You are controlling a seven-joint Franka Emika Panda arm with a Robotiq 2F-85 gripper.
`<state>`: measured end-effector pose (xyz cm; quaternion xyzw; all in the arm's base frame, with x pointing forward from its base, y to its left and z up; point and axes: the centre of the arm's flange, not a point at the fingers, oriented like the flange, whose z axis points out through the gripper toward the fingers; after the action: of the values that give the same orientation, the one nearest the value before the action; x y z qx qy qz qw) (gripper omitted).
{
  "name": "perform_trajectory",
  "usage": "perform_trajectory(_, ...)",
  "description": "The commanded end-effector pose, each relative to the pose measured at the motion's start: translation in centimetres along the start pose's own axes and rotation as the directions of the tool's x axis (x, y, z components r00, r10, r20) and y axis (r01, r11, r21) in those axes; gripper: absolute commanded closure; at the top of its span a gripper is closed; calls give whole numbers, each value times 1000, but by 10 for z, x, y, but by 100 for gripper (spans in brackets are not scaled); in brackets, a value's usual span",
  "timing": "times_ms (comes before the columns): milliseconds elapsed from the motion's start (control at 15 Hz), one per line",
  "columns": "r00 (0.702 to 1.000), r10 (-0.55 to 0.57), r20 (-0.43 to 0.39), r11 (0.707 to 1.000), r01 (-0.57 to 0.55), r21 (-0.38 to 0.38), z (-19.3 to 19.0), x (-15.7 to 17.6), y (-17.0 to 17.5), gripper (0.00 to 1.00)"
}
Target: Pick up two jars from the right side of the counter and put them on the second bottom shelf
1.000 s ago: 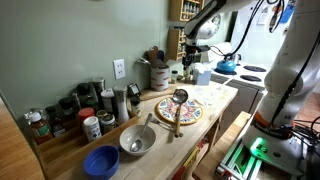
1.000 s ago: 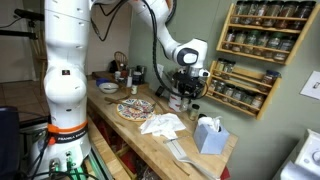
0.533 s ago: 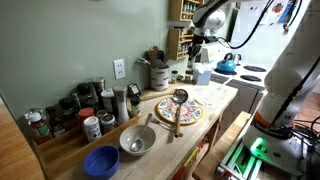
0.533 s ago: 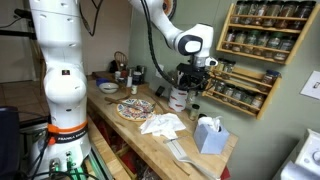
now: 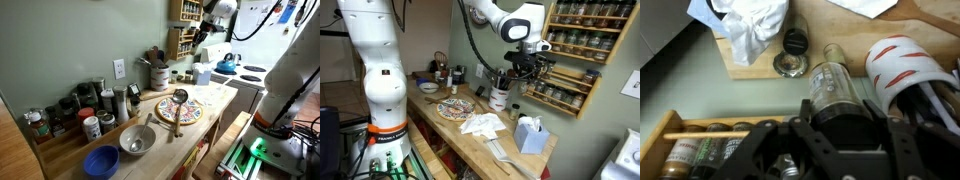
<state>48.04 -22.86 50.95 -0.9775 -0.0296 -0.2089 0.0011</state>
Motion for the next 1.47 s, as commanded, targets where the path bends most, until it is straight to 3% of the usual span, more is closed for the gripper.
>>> perform_trajectory(0, 995, 4, -104, 1000, -5, -5, -31, 9, 19, 71)
perform_trajectory(533, 960, 13, -281, 996, -38, -84, -98, 26, 55, 71)
perform_trajectory(600, 974, 26, -227, 995, -48, -91, -85, 26, 49, 46)
perform_trajectory(1000, 966, 22, -257, 994, -48, -94, -97, 28, 52, 46)
perform_trajectory(1067, 966, 22, -257, 994, -48, -94, -97, 28, 52, 71)
perform_trajectory(1400, 956, 17, -294, 992, -52, -112, -98, 53, 76, 71)
